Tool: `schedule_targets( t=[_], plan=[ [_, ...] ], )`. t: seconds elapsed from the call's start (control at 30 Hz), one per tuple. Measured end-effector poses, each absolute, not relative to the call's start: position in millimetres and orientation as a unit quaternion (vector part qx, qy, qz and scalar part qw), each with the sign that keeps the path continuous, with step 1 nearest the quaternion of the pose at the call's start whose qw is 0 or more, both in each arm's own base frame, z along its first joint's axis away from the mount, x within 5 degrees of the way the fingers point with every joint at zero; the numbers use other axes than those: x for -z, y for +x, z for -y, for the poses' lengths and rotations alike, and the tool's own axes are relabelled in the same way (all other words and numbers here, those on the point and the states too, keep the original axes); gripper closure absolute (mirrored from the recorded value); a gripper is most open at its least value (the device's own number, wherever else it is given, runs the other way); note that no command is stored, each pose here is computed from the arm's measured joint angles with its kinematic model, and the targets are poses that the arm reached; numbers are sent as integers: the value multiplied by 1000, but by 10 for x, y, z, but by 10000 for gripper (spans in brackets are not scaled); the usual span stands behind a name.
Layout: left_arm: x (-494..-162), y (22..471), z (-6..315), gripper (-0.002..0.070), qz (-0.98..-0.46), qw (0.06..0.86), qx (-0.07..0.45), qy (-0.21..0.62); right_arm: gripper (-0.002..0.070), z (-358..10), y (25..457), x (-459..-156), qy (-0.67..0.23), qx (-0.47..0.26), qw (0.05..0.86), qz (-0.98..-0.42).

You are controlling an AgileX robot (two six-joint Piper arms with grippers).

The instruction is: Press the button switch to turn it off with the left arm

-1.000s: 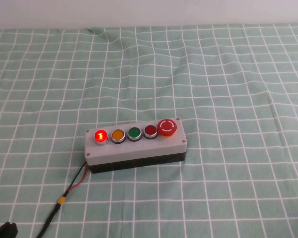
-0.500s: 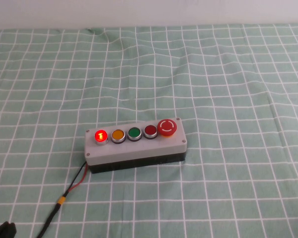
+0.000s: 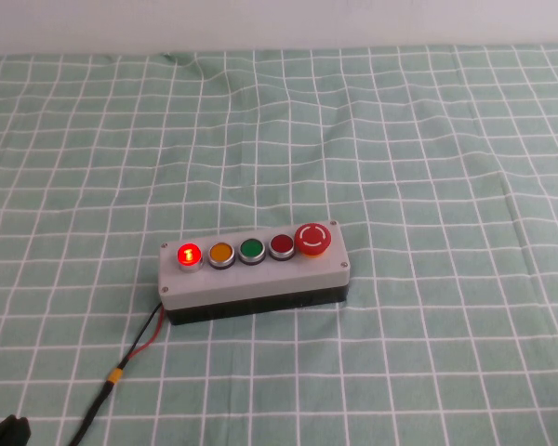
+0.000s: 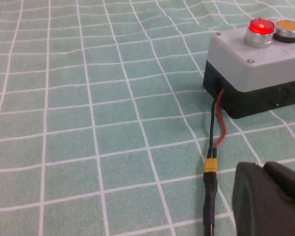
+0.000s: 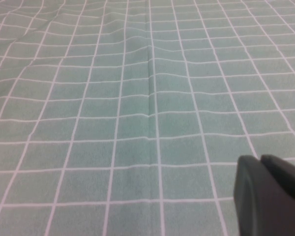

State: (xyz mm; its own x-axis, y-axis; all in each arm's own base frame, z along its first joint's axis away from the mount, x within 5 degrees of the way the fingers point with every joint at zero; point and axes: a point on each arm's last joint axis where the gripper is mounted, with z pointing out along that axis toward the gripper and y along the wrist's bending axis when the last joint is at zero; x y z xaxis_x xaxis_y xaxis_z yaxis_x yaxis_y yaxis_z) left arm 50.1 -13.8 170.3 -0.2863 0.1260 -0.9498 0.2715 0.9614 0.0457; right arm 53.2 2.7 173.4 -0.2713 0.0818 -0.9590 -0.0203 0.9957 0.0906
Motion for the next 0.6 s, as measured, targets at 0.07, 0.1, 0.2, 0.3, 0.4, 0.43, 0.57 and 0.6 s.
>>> schedule_targets(
  t=[0.07,0.1,0.2,0.3,0.4,0.43,0.57,0.6],
  plan=[
    [-1703,501,137,677,-799,584,62,125,694,-27,532,-1734,19,-42,603,-796],
    [-1703,501,137,677,-799,584,62,125,694,-27,532,-1734,19,-42,603,-796],
    [-1703,502,136,677,-799,584,61,125,694,-27,532,-1734,19,-42,603,-796],
    [-1703,502,136,677,-799,585,60,126,694,-27,532,-1734,19,-42,603,-796],
    [-1705,502,135,677,-799,585,60,126,694,-27,532,-1734,19,-42,603,-796],
    [-1707,503,136,677,-798,586,60,126,694,-27,532,-1734,19,-42,603,-796],
    [-1759,518,138,678,-781,610,61,123,694,-27,532,-1734,19,-42,603,-796],
    [-1782,524,139,677,-772,620,62,122,694,-27,532,-1734,19,-42,603,-796]
  ],
)
